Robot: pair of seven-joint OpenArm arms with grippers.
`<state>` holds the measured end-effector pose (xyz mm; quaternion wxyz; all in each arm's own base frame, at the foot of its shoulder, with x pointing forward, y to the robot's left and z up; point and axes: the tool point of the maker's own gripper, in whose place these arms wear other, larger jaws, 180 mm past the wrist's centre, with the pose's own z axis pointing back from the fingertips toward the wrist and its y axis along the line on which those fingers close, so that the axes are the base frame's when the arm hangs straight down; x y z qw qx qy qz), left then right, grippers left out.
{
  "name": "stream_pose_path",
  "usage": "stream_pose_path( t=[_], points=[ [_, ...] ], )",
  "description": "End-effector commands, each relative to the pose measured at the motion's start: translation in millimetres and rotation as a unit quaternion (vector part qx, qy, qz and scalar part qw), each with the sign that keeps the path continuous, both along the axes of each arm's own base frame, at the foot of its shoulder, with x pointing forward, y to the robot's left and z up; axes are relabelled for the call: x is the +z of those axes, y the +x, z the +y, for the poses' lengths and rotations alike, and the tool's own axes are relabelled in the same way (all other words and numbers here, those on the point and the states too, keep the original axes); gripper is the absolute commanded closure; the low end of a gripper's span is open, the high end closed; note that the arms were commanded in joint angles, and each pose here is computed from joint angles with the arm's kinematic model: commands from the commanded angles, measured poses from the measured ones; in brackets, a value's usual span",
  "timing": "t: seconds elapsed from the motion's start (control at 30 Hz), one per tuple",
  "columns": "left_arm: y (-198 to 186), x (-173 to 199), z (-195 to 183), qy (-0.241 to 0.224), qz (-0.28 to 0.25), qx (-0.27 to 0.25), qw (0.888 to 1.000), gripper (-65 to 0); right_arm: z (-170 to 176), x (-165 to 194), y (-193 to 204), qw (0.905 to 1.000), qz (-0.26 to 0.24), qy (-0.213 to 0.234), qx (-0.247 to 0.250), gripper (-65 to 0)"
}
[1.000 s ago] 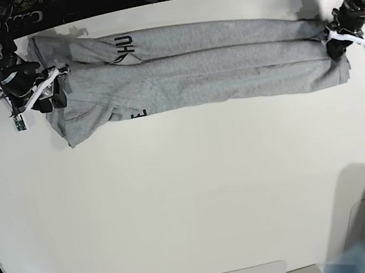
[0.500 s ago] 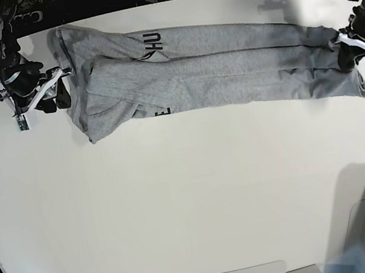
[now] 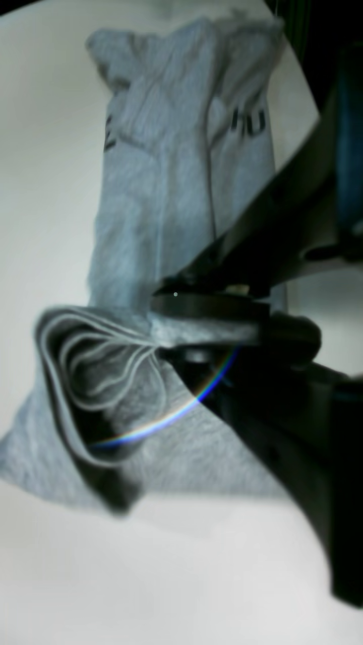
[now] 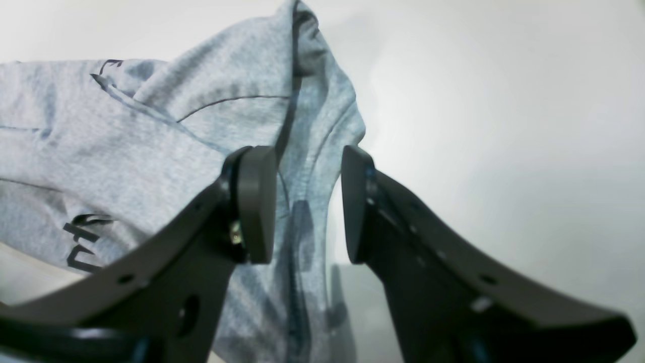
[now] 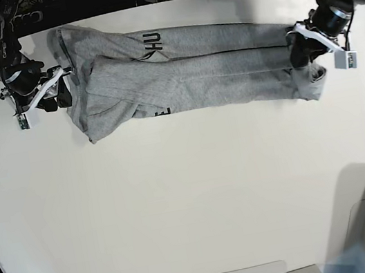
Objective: Fold the T-shirt properly
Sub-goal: 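Grasp the strip end with the left gripper and fold it toward the right gripper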
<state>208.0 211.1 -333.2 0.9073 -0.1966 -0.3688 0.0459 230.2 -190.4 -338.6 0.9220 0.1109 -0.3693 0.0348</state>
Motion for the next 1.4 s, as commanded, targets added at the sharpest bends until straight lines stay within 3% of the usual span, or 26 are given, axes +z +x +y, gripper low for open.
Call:
stream_pose_path(
  t=[0.0, 0.23, 0.37, 0.67, 0.9, 0.97, 1.13, 1.2, 1.37],
  points=[
    [4.1, 6.0, -5.3, -0.007, -0.01, -0.001, 1.0, 0.0, -0.6, 12.6, 7.2, 0.9997, -0.025, -0.004, 0.005, -22.1],
    [6.3, -6.6, -48.3, -0.067, 0.011, 0.006, 0.998, 0.0, 1.9, 18.2, 7.6, 0.9994, -0.033, -0.006, 0.009, -22.1],
    [2.8, -14.1, -70.3, -0.078, 0.019, -0.006, 0.997, 0.0, 1.9, 18.6, 8.1, 0.9994, -0.033, -0.006, 0.009, -22.1],
    [8.5, -37.8, -121.4, 0.031, 0.007, -0.08, 0.996, 0.0, 1.9, 18.2, 7.6, 0.9994, -0.033, -0.006, 0.009, -22.1],
    [12.2, -37.3, -126.9, 0.04, -0.004, -0.083, 0.996, 0.0, 1.9, 17.8, 7.1, 0.9994, -0.032, -0.006, 0.009, -22.1],
    [12.4, -37.1, -127.1, 0.039, -0.005, -0.082, 0.996, -3.3, 1.9, 18.2, 7.6, 0.9994, -0.033, -0.006, 0.009, -22.1],
    [14.9, -31.1, -130.7, 0.031, -0.022, -0.078, 0.996, -24.1, 2.4, 18.4, 8.0, 0.9994, -0.033, -0.005, 0.01, -22.1],
    [15.4, -27.3, -142.1, 0.022, -0.036, -0.089, 0.995, -25.0, 2.2, 17.9, 7.9, 0.9994, -0.033, -0.005, 0.009, -22.1],
    [14.4, -21.4, -163.8, 0.005, -0.051, -0.113, 0.992, -18.9, 2.4, 18.8, 8.5, 0.9994, -0.034, -0.005, 0.01, -22.1]
  ],
)
